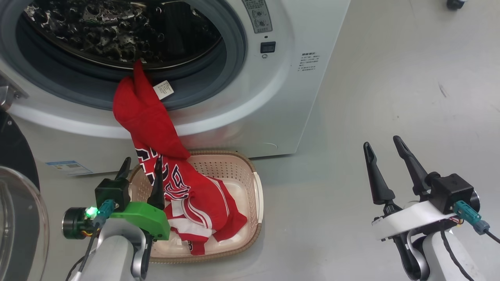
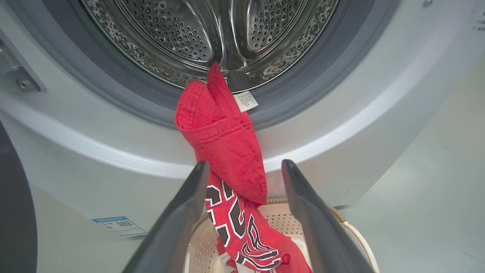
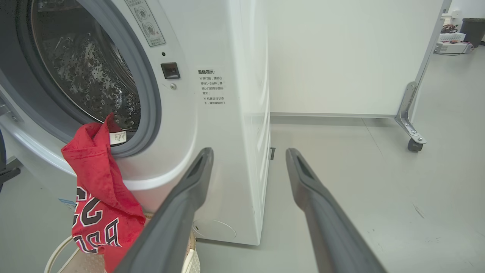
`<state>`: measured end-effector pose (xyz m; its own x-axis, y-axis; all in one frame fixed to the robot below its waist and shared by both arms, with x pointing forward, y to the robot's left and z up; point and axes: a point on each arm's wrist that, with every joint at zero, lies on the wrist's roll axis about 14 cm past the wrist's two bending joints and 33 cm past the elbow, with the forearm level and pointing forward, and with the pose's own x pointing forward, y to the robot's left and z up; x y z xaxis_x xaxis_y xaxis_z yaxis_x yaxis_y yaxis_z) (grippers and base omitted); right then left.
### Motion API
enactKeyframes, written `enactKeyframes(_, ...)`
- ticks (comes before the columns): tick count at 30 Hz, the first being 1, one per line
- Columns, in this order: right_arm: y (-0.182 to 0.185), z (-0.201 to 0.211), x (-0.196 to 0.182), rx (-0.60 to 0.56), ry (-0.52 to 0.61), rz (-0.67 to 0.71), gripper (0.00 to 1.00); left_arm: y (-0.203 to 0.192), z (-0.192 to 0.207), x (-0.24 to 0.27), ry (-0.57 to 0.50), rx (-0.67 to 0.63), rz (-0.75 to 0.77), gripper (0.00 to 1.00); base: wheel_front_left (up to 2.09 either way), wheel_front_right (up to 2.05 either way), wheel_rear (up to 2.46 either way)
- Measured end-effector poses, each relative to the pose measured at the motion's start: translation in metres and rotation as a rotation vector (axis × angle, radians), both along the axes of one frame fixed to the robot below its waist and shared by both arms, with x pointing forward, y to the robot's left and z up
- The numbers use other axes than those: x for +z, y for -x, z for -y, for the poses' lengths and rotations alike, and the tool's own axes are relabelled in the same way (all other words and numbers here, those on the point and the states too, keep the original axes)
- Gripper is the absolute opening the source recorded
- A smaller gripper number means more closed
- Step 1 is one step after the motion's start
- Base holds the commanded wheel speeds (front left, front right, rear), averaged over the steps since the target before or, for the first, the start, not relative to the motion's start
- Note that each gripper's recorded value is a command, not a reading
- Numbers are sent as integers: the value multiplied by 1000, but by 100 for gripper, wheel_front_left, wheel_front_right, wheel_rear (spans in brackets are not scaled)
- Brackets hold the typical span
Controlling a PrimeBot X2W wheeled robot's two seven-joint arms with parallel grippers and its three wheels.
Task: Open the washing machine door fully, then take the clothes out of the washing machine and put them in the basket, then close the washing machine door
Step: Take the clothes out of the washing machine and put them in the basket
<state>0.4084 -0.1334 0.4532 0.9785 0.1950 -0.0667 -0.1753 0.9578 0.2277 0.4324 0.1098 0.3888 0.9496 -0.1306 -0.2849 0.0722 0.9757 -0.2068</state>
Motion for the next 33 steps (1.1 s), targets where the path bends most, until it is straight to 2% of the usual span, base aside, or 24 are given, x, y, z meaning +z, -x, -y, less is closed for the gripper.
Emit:
enactKeyframes(7, 10, -3, 6, 4, 0, 11, 100, 5, -6, 33, -26, 9, 103, 100, 0, 0, 0)
enactKeyframes(33, 24, -10, 19, 15, -7, 33, 100, 41, -15, 58, -13, 52, 163, 100, 0, 0, 0)
